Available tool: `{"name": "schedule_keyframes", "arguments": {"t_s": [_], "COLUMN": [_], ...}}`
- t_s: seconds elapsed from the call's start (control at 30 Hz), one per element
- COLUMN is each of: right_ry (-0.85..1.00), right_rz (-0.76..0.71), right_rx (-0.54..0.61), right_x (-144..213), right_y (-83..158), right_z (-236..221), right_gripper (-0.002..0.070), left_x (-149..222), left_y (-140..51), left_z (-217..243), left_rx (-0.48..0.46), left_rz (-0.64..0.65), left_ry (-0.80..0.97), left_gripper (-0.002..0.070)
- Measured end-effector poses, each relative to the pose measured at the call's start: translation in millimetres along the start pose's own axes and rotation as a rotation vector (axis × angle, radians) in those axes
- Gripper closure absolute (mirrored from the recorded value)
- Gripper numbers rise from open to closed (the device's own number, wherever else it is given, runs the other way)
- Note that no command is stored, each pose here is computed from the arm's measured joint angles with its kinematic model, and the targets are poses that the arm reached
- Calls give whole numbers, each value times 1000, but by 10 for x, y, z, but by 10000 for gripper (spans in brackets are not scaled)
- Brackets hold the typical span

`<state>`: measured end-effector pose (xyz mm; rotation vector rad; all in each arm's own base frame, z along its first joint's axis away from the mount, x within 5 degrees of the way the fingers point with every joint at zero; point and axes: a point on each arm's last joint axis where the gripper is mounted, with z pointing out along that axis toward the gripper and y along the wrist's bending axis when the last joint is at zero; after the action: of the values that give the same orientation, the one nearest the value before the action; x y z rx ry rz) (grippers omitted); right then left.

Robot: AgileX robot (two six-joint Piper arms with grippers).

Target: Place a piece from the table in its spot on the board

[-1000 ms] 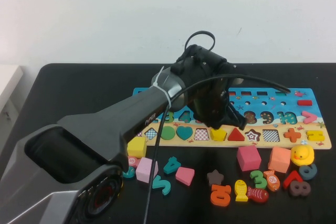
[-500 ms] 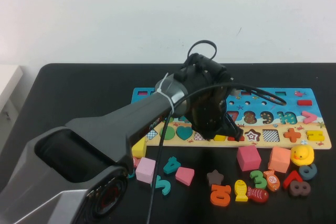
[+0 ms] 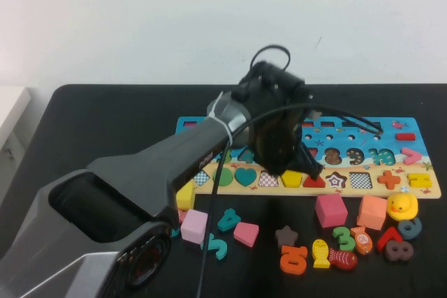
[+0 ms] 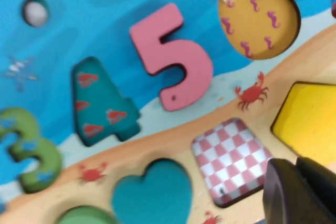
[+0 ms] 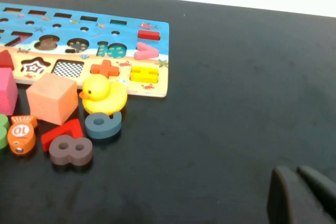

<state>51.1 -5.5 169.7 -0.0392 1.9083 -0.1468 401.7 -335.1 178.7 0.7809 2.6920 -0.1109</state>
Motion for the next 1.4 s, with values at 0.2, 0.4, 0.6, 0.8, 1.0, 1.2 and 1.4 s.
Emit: {"name": "schedule_keyframes", "arguments": {"t_s": [0.2, 0.4, 0.6, 0.8, 1.0, 1.2, 1.4], "right_ry": [0, 0, 0, 0, 0, 0, 0], "right_rz": [0, 0, 0, 0, 0, 0, 0], "right_rx": [0, 0, 0, 0, 0, 0, 0], "right_x": [0, 0, 0, 0, 0, 0, 0], "right_y": [0, 0, 0, 0, 0, 0, 0], "right_z": [0, 0, 0, 0, 0, 0, 0], "right_gripper": [657, 658, 658, 658, 658, 657, 658], "left_x": [-180, -266, 107, 774, 1388, 1962, 2548], "left_y": [37, 190, 400, 516, 633, 683, 652], "left_z": [-572, -1837, -3312, -4295, -4705, -4759, -4448], "left_rx": [-20, -105, -186, -143, -154, -135, -46], "left_rz": [116, 180, 191, 168, 161, 201, 238], "left_ry": [-68, -315, -584, -745, -788, -788, -839], "left_gripper": [675, 676, 676, 676, 676, 676, 676]}}
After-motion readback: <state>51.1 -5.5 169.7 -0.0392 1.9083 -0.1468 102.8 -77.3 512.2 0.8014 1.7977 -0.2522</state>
